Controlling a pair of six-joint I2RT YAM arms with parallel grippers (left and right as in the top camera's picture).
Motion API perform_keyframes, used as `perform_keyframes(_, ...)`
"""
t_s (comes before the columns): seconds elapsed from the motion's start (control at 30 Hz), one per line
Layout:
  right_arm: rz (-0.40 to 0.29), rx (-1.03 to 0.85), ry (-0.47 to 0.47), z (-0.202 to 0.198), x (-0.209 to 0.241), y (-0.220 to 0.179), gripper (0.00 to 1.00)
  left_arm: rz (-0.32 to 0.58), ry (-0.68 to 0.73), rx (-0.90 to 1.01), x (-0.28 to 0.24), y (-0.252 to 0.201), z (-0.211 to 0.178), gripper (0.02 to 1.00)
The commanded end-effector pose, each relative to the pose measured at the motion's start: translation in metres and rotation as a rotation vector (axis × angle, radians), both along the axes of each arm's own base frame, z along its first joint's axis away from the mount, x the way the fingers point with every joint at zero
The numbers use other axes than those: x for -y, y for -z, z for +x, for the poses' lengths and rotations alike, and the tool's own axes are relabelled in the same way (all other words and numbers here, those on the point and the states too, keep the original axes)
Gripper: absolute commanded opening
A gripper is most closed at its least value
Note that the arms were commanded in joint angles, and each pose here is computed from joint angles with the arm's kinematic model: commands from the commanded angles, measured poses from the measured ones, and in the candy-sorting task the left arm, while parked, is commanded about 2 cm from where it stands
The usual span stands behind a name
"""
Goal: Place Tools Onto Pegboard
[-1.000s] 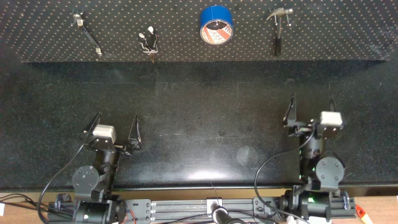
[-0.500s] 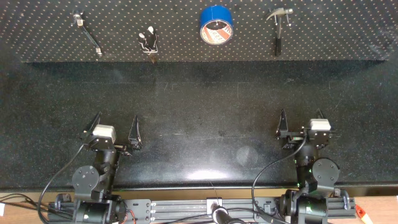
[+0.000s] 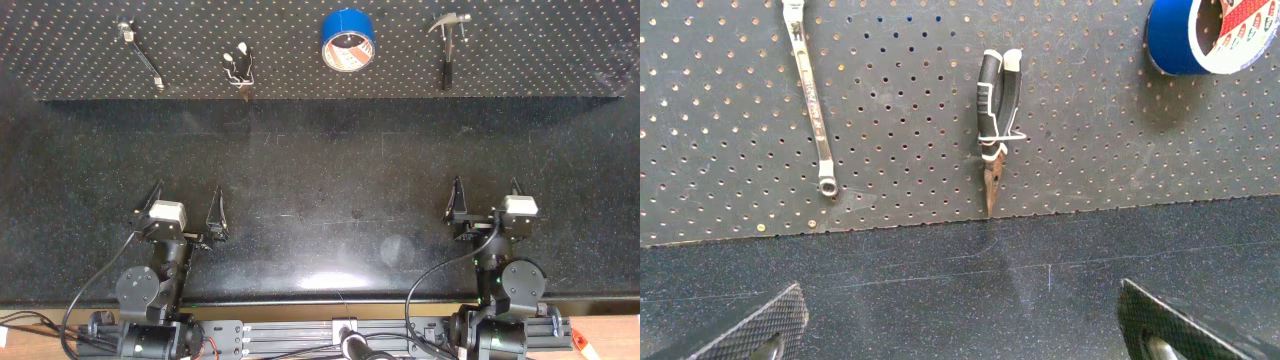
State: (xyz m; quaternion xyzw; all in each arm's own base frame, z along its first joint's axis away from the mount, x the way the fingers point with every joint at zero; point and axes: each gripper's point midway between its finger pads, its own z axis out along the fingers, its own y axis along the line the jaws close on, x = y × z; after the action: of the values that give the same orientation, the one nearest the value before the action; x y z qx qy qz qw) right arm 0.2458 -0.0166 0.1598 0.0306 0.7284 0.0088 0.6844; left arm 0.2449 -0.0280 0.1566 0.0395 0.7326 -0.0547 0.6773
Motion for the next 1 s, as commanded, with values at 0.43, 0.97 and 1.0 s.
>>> perform_keyframes(0.43,0.0,-0.005,-0.055,0.0,-0.022,0.002,0.963,-0.004,-0.007,0.0,-0.001,0.0,0.0,0.996)
perform_keyframes(0.97,0.0,-0.006,-0.055,0.0,-0.022,0.002,0.963,-0.004,-0.007,0.0,-0.001,0.0,0.0,0.996)
perform_keyframes(1.0,0.0,-0.006,-0.055,0.0,-0.022,0.002,0.963,-0.004,-0.007,0.0,-0.001,0.0,0.0,0.996)
